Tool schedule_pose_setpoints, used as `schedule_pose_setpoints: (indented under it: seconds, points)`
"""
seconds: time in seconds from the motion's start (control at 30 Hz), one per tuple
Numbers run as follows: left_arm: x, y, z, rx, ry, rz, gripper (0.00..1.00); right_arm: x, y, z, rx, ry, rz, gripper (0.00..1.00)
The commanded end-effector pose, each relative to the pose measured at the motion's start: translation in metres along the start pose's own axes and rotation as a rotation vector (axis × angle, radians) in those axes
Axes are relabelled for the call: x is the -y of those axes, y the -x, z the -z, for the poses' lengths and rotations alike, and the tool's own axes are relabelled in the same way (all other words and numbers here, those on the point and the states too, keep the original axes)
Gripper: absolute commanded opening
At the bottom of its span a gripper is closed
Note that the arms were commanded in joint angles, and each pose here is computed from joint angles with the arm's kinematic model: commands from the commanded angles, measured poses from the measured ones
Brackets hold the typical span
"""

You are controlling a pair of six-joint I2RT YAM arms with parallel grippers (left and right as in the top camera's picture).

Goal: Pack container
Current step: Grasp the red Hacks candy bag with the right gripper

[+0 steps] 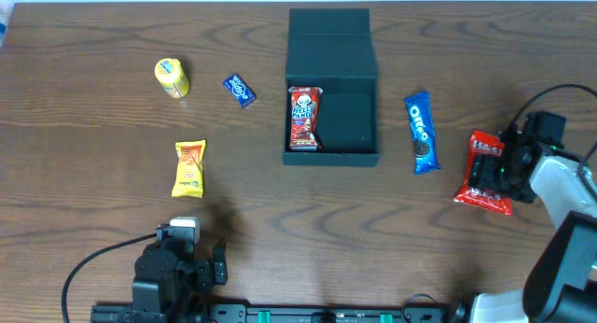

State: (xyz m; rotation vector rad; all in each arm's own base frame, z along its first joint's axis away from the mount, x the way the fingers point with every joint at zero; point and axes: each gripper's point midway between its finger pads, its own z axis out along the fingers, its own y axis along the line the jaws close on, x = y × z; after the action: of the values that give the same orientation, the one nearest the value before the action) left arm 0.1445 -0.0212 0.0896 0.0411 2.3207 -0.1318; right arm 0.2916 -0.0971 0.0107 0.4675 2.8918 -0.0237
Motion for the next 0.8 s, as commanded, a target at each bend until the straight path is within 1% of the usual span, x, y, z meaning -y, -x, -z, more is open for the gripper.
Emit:
schedule_pose_setpoints:
  seconds: [0.0,0.27,0.3,0.5,0.77]
  points:
    - [-0.0038,-0.014,-0.0066,-0.046,0.018,0.016,0.95,0.0015,-0.0053,-0.004,-0.016,0.005,-0.004,0.79]
    - [-0.0038,-0.014,-0.0066,-0.046,0.018,0.016,0.95,0.0015,-0.006,-0.0043,-0.017,0.005,-0.004,0.7]
    - [-0.0038,-0.014,-0.0066,-0.046,0.018,0.016,0.95,0.0015,-0.0058,-0.0042,-0.017,0.005,-0.004,0.66]
    - [-0.0038,-0.014,-0.0066,-0.046,0.018,0.016,0.95,0.0014,-0.0058,-0.0042,-0.017,0.006,-0.022,0.58]
    - [-0.0038,-0.014,-0.0066,-0.046,0.018,0.016,0.96,0.0,-0.006,-0.0043,-0.017,0.013,-0.025,0.56]
